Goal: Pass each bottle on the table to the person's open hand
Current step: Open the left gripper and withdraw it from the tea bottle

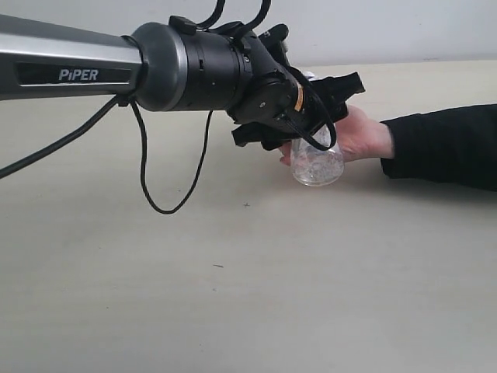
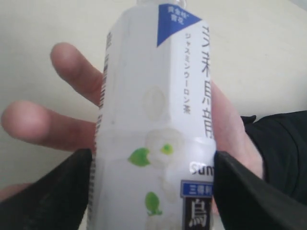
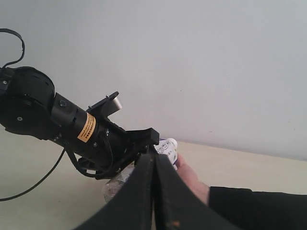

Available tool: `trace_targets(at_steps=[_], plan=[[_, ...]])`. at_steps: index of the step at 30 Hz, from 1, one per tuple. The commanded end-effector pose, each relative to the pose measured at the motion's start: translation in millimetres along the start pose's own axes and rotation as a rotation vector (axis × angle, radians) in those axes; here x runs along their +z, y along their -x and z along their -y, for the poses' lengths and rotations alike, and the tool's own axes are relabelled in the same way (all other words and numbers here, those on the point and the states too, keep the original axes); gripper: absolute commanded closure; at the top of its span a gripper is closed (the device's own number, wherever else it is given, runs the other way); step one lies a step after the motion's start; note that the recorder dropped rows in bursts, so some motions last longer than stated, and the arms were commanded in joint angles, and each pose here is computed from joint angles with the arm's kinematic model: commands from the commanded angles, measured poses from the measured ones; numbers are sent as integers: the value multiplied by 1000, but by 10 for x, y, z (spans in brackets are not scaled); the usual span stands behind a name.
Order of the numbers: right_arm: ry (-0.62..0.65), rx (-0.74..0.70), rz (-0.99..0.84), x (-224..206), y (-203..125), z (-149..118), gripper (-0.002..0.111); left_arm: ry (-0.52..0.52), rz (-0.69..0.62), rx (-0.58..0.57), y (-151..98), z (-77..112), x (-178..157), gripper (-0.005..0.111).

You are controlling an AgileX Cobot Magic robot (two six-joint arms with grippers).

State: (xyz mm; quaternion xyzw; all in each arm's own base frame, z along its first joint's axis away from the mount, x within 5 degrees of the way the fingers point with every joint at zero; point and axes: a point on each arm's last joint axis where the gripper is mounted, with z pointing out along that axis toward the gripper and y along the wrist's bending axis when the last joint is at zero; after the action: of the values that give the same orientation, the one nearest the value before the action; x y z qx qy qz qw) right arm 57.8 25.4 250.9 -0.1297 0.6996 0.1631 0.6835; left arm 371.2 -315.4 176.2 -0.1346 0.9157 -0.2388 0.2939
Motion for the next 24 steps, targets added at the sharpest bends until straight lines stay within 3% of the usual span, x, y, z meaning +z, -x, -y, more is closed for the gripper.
trace_targets(at_steps=[1,9,11,19,24], plan=[[-3,-1,3,-3,-10,2,108,10,4,28,16,-19,-9,91],[-3,-1,3,-3,-10,2,108,8,5,90,16,-17,-9,36],[-3,-1,3,-3,-10,2,108,5,5,112,17,-14,-9,28],[-3,-1,3,-3,-10,2,108,1,9,113,31,-1,-34,24],[-3,-1,3,-3,-10,2,108,-20,33,190,117,77,-201,24]])
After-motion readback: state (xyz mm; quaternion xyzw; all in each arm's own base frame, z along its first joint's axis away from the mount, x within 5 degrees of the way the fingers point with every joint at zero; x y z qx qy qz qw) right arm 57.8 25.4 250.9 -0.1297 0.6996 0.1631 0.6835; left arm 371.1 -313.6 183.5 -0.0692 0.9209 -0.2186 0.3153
